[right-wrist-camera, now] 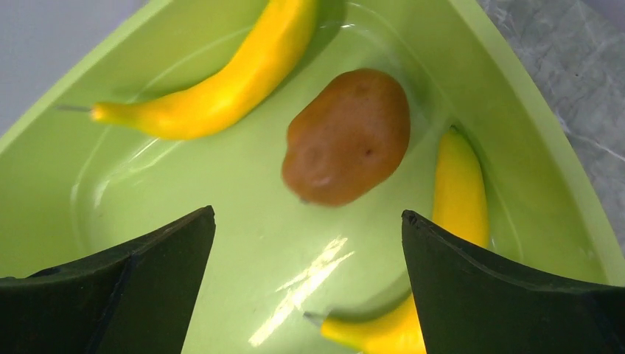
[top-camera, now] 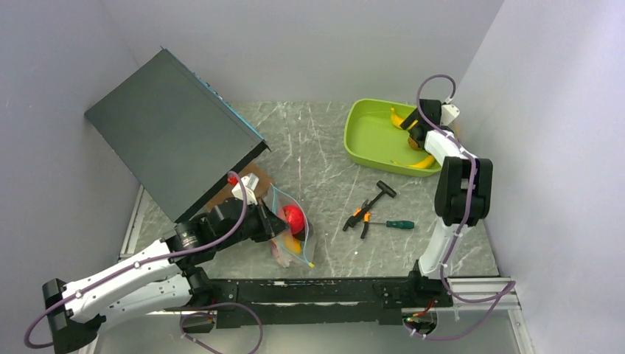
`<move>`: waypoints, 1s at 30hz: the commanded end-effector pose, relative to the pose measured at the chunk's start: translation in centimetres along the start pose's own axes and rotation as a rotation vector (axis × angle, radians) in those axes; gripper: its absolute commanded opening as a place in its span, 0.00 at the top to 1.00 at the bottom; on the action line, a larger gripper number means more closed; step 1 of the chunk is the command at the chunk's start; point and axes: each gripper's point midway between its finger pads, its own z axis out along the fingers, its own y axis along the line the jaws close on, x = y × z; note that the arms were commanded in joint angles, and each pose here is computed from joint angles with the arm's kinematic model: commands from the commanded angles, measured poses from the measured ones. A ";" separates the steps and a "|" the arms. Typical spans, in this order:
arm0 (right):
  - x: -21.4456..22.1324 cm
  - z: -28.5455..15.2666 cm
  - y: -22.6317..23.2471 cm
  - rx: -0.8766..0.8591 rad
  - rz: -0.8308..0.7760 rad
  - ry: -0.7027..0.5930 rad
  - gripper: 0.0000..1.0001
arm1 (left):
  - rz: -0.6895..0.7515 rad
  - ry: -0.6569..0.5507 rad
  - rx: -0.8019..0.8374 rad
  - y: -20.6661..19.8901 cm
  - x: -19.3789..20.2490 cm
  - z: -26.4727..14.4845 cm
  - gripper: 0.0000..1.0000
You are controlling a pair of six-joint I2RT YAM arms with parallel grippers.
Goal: Place the food in the zip-top bag and seal the zipper
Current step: Pick up the fake vegetable from the bin.
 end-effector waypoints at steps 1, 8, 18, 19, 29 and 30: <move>0.1 2.5 1.0 -0.025 0.028 0.058 0.01 | 0.034 0.012 0.035 -0.9 0.1 0.7 1.00; 1.3 6.3 -0.9 0.055 0.071 0.123 0.04 | 0.056 0.014 0.021 -1.0 -0.1 0.7 1.00; 0.9 7.6 -1.5 0.033 0.066 0.116 0.32 | 0.068 0.002 -0.016 -0.5 -0.5 0.5 1.00; 1.0 7.6 -1.3 0.022 0.057 0.121 0.47 | 0.067 0.001 -0.012 -0.6 -0.5 0.5 1.00; -0.6 2.8 0.6 -0.122 0.052 0.079 0.93 | 0.064 0.020 -0.012 -0.9 -0.4 0.3 1.00; -0.9 1.9 1.0 -0.146 0.046 0.066 0.94 | 0.058 0.018 -0.008 -1.0 -0.4 0.2 1.00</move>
